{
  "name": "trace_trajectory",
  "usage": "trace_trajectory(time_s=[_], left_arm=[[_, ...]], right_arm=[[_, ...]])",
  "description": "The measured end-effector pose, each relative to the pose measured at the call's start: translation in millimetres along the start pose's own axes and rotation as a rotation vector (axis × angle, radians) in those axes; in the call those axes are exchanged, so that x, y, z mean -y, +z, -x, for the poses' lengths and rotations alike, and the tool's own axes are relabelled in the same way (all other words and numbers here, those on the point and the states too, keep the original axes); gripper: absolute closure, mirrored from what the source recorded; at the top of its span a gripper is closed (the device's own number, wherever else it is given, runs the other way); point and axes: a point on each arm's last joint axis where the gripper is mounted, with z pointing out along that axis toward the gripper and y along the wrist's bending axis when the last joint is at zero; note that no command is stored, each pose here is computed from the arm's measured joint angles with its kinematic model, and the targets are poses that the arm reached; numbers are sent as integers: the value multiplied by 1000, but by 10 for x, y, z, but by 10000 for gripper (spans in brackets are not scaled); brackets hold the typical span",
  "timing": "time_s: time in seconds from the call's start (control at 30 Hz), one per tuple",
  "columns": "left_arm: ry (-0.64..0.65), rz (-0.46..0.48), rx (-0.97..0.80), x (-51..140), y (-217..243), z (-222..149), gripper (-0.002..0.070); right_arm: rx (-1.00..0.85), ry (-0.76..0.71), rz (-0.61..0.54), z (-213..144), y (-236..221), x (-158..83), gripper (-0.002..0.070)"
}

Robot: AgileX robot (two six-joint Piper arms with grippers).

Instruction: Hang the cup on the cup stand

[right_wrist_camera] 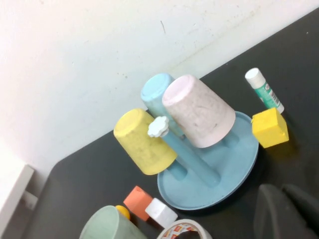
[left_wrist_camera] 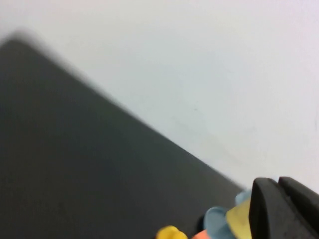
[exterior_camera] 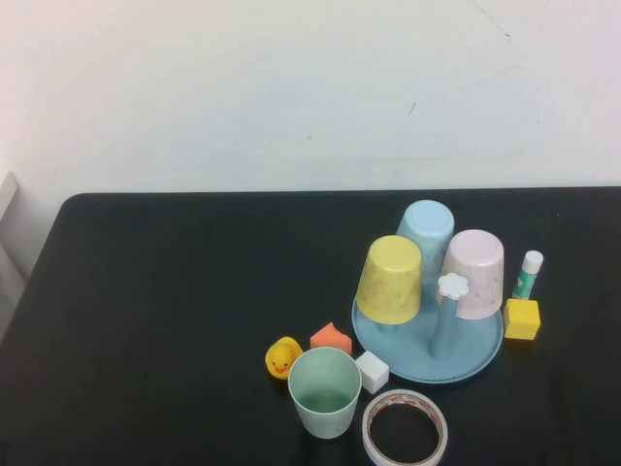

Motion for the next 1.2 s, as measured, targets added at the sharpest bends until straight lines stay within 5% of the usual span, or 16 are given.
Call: trace_trajectory(time_s=[0.1,0.27,0.43,0.63,0.87,1.2], left_arm=[[263,-31,-42,287,-61,170,676],[526,73,-303,649,79,483,676],[728,138,-610,826,370,727,676],[820,166,-823,881,874,916,676],[965,143,-1044,1003,1417,696,676],[1182,76,-1217,1460,2126,-61,676]], right_arm=[[0,-33,0,0,0,0,678],[-9,-101,1,-8,0,0,678],[-22,-125,3,-20,0,-1,678],[-29,-139,4,-27,0,-1,678],[-33,-170,5,-30,-1,-2,678],[-36,-185,8,-33,-1,-4,678]])
